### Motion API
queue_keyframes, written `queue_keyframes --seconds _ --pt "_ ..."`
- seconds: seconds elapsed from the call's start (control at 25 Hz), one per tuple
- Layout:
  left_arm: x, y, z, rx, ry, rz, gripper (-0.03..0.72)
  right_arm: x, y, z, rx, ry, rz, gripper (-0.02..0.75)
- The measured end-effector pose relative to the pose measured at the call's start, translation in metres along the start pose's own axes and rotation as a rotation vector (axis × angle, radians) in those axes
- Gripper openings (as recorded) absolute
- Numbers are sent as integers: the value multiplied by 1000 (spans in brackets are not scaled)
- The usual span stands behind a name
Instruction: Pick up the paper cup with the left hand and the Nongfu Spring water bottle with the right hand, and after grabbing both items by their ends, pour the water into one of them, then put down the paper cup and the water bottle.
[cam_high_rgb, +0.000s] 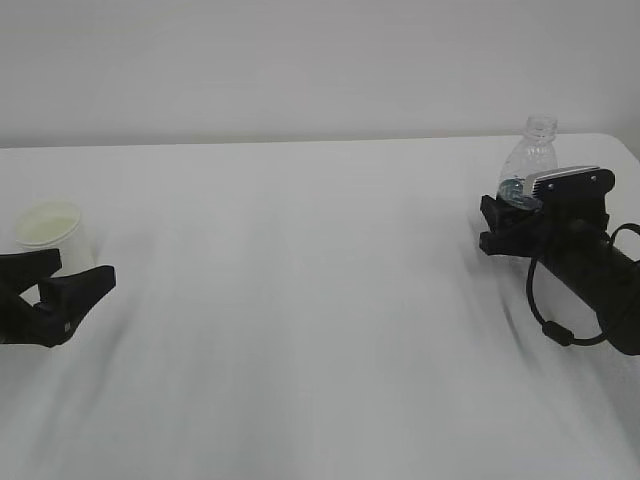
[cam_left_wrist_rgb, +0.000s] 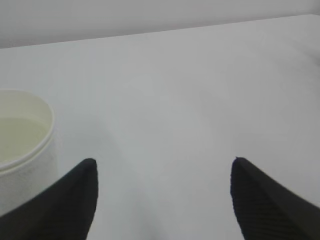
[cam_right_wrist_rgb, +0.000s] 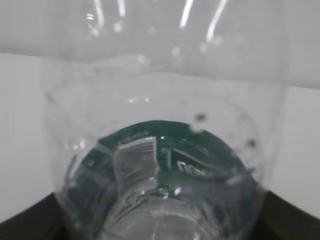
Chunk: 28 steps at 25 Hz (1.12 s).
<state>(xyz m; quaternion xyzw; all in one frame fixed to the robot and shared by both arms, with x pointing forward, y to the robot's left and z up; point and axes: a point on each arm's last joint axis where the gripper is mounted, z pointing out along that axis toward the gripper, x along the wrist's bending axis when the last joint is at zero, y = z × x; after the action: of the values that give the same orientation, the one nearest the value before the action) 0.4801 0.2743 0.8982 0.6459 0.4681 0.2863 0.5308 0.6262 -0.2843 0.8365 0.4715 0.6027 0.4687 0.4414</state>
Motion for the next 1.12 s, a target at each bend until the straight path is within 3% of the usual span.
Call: queue_keyframes --seconds 0.32,1.12 --pt "0 0 0 1 -3 2 593 0 0 0 -2 0 0 647" --pt "1 0 0 -1 6 -4 592 2 23 -29 -9 2 -4 658"
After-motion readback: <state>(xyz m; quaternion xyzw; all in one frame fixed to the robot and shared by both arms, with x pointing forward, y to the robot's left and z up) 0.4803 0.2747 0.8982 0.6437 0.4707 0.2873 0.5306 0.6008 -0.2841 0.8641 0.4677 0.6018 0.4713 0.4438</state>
